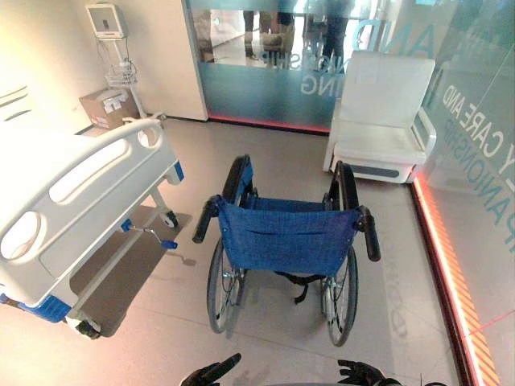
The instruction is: Push the wheelchair next to the bed
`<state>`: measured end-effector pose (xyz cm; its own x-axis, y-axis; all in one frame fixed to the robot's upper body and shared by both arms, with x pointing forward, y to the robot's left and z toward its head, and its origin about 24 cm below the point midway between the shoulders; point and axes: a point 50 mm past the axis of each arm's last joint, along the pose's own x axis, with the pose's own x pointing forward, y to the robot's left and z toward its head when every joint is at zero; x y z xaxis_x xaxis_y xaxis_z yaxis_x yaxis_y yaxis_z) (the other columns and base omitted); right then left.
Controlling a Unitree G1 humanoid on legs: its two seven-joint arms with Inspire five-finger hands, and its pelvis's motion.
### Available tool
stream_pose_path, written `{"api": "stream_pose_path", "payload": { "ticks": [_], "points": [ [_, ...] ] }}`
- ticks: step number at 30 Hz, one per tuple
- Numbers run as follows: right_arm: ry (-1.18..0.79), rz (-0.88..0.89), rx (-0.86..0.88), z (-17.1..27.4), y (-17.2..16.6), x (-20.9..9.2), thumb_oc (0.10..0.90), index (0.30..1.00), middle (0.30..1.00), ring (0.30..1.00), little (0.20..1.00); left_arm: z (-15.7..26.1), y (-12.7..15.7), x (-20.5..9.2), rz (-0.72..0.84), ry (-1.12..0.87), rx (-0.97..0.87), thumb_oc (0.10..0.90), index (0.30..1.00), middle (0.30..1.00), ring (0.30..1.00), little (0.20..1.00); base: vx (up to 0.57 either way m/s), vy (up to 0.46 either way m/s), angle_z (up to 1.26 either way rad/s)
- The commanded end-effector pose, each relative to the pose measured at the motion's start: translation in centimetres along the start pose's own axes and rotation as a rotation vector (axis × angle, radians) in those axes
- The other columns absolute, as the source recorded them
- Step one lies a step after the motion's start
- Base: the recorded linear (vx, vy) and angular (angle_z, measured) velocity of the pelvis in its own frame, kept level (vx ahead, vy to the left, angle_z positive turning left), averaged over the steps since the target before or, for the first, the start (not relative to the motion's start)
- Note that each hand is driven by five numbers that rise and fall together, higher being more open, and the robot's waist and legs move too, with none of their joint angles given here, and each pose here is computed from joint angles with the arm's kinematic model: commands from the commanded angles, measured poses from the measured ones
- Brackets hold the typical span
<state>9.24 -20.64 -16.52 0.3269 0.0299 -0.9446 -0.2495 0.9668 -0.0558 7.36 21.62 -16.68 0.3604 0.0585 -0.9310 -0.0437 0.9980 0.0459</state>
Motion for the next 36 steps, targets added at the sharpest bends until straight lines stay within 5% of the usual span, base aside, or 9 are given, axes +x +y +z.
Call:
{"api": "stream_pose_path", "payload": {
  "ticks": [1, 6, 11, 14, 21, 25, 29, 36],
  "points": [
    [0.043, 0.032, -0.037, -0.3, -0.1, 0.1, 0.8, 0.9, 0.9, 0.9, 0.9, 3.2, -1.3, 0.6, -0.049, -0.088, 0.031, 0.8, 0.9, 0.9, 0.9, 0.9, 0.0, 0.0, 0.0],
    [0.048, 0.017, 0.002, -0.6, -0.1, 0.0, 0.8, 0.9, 0.9, 0.9, 0.9, 3.0, -1.1, 0.6, -0.01, -0.074, 0.013, 0.8, 0.9, 0.9, 0.9, 0.9, 0.0, 0.0, 0.0],
    [0.037, -0.064, 0.31, -1.0, -1.4, -0.2, 0.8, 0.9, 0.9, 0.9, 0.9, 2.9, 0.3, 0.5, 0.083, -0.06, 0.022, 0.8, 0.9, 0.9, 0.9, 0.9, 0.0, 0.007, 0.0],
    [0.066, -0.167, 0.345, -1.6, -3.2, -0.7, 0.8, 0.9, 0.9, 0.9, 0.9, 3.2, 2.0, 0.3, 0.158, -0.064, 0.01, 0.8, 0.9, 0.9, 0.9, 0.9, 0.0, 0.034, -0.02],
    [0.108, -0.502, 0.509, -3.0, -13.0, -4.6, 0.8, 0.9, 0.9, 0.9, 0.9, 6.8, 10.9, -2.1, 0.414, -0.174, -0.104, 0.8, 0.9, 0.9, 0.9, 0.9, 0.0, 0.002, 0.0],
    [-0.007, -0.69, 0.52, -1.1, -19.3, -8.3, 0.8, 0.9, 0.9, 0.9, 0.9, 11.6, 16.4, -5.2, 0.561, -0.332, -0.117, 0.8, 0.9, 0.9, 0.9, 0.9, -0.01, 0.008, -0.01],
    [-0.314, -0.888, 0.43, 5.5, -25.4, -13.6, 0.8, 0.9, 0.9, 0.9, 0.9, 18.1, 20.8, -10.2, 0.749, -0.583, -0.171, 0.8, 0.9, 0.9, 0.9, 0.9, -0.04, 0.019, -0.03],
    [-0.858, -1.039, 0.273, 18.3, -27.1, -23.3, 0.8, 0.9, 0.9, 0.9, 0.9, 28.8, 21.2, -20.0, 0.805, -1.054, -0.147, 0.8, 0.9, 0.9, 0.9, 0.9, -0.02, 0.008, 0.0]
  ]
}}
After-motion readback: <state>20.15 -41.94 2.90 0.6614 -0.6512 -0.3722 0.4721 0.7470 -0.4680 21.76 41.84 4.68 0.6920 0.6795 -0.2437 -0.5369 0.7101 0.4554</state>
